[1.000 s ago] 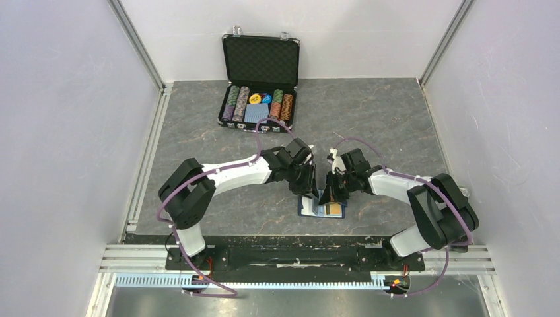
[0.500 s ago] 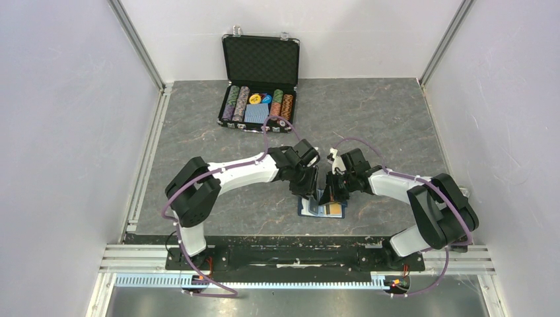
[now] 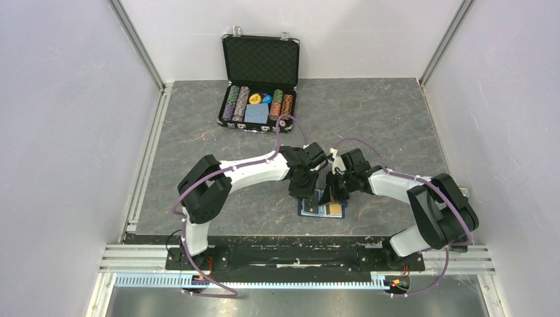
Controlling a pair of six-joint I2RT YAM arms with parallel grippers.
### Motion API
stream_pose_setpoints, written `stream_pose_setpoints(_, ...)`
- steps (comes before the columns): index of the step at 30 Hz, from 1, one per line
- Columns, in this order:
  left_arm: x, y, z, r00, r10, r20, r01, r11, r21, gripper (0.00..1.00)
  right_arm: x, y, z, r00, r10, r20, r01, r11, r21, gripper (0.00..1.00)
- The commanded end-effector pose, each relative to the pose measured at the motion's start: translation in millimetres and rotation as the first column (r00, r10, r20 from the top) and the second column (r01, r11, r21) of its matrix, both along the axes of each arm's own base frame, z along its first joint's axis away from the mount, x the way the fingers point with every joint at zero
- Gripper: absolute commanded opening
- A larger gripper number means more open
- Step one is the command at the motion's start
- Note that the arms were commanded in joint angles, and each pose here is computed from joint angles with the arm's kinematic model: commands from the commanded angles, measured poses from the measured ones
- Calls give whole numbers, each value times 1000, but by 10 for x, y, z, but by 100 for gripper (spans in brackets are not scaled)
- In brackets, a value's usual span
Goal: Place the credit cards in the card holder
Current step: Turn over the card holder at the center of the board.
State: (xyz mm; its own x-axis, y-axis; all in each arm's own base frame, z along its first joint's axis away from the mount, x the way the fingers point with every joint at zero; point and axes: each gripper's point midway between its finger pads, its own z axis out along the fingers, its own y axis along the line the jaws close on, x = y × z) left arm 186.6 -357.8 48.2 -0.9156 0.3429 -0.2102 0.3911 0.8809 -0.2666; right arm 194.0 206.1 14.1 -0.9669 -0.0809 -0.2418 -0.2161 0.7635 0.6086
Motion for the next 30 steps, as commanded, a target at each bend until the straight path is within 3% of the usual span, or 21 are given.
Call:
stream_pose_setpoints(1, 56, 56, 49, 997, -59, 52, 55, 996, 72, 42, 14, -32, -54, 1000, 2, 5, -1, 1000, -30, 0)
stream_pose_setpoints(11, -24, -55, -15, 995, -99, 17, 97, 994, 59, 38, 12, -33, -53, 1000, 1, 6, -1, 1000, -31, 0)
stream_pose_setpoints(19, -42, -127, 13, 995, -98, 14, 98, 995, 21, 22, 11, -33, -50, 1000, 1, 7, 0, 1000, -29, 0)
stream_pose_setpoints(30, -10, -322, 275, 997, -41, 60, 49, 989, -141, 20, -1, -41, -51, 1000, 1, 8, 0, 1000, -31, 0)
